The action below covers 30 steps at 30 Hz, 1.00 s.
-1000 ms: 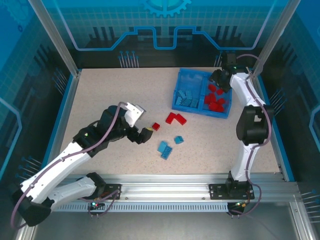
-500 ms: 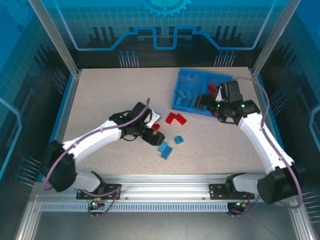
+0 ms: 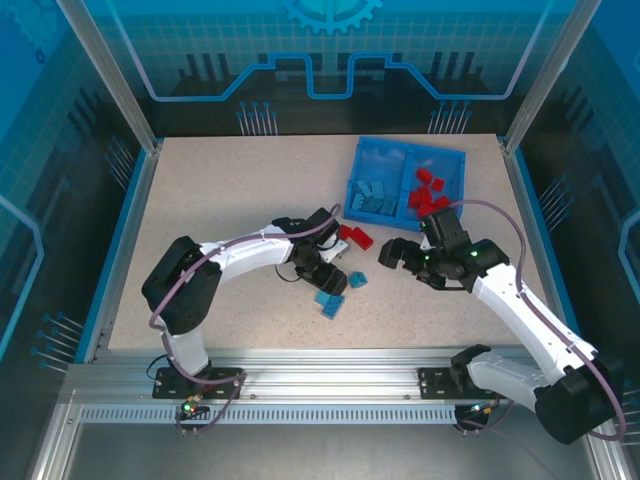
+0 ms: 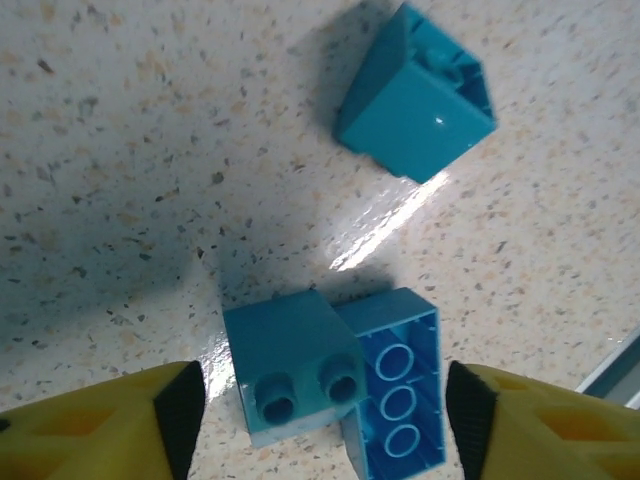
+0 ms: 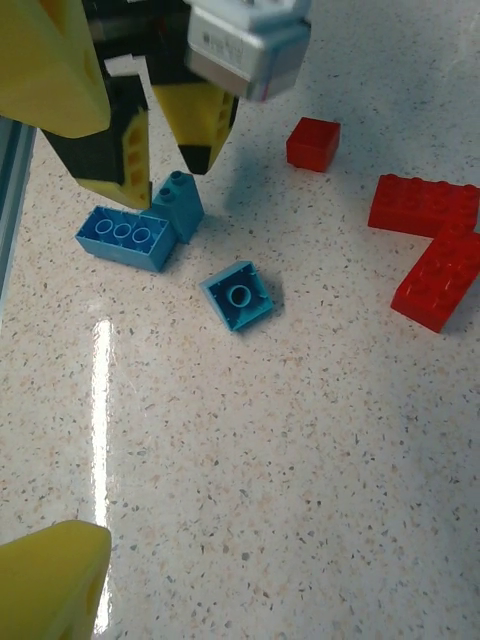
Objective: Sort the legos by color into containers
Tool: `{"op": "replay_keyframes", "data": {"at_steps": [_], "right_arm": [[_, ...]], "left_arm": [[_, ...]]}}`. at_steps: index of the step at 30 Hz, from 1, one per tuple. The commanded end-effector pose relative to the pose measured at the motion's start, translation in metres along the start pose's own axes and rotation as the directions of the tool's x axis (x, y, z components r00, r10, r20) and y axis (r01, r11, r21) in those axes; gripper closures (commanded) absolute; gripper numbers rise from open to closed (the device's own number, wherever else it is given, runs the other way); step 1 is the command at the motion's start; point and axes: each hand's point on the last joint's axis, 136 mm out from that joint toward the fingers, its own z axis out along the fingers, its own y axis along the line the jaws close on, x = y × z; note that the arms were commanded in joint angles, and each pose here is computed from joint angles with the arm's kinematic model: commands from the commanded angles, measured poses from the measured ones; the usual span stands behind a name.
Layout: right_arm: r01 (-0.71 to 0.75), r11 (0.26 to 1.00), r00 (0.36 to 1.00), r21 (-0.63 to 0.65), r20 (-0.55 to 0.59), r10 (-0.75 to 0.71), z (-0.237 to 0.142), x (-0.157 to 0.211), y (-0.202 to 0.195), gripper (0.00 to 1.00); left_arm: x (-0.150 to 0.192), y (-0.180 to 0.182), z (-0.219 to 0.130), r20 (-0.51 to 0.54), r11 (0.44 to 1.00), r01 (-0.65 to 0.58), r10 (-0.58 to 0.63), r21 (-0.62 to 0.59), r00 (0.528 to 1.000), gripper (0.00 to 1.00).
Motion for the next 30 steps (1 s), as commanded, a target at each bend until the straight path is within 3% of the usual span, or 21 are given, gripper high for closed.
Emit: {"op": "replay_keyframes", "data": {"at_steps": [1,6,12,17,22,26,30], "right_arm": [[-0.015,0.999,1.0,0.037,0.002,0.015,-0.004,0.004,-0.007,0.0],[-0.015,0.999,1.0,0.04,0.004,0.014,-0.003,0.002,-0.005,0.0],[0.003,0.999,1.0,0.037,-0.02,-0.003,0.0,0.002,0.001,0.0],[0.011,1.0,1.0,0.029,-0.022,-0.01,0.0,0.002,0.008,0.0],[0.028,1.0,1.0,-0.011,0.013,-0.027,-0.011,-0.003,0.023,0.0],[0.016,0.999,0.995,-0.039,0.101,-0.012,-0.022,-0.015,0.034,0.0],[-0.023,0.998,0.983,-0.064,0.179,0.034,-0.029,-0.027,0.037,0.0]], "left_arm": [[-0.001,0.005,0.001,-0.021,0.999,0.032,-0.033,-0.039,0.999,0.37],[0.005,0.016,0.01,-0.042,0.996,0.04,-0.043,-0.082,0.998,0.49],[0.006,0.027,0.016,-0.042,0.991,0.046,-0.051,-0.129,0.998,0.55],[-0.005,0.028,0.006,-0.001,0.988,0.045,-0.046,-0.147,0.999,0.67],[-0.05,0.0,-0.06,0.175,0.992,0.041,-0.02,-0.115,0.984,0.7],[-0.11,-0.025,-0.123,0.392,0.996,0.03,0.006,-0.087,0.92,0.72],[-0.167,-0.027,-0.144,0.524,0.992,0.039,0.028,-0.117,0.851,0.72]]}}
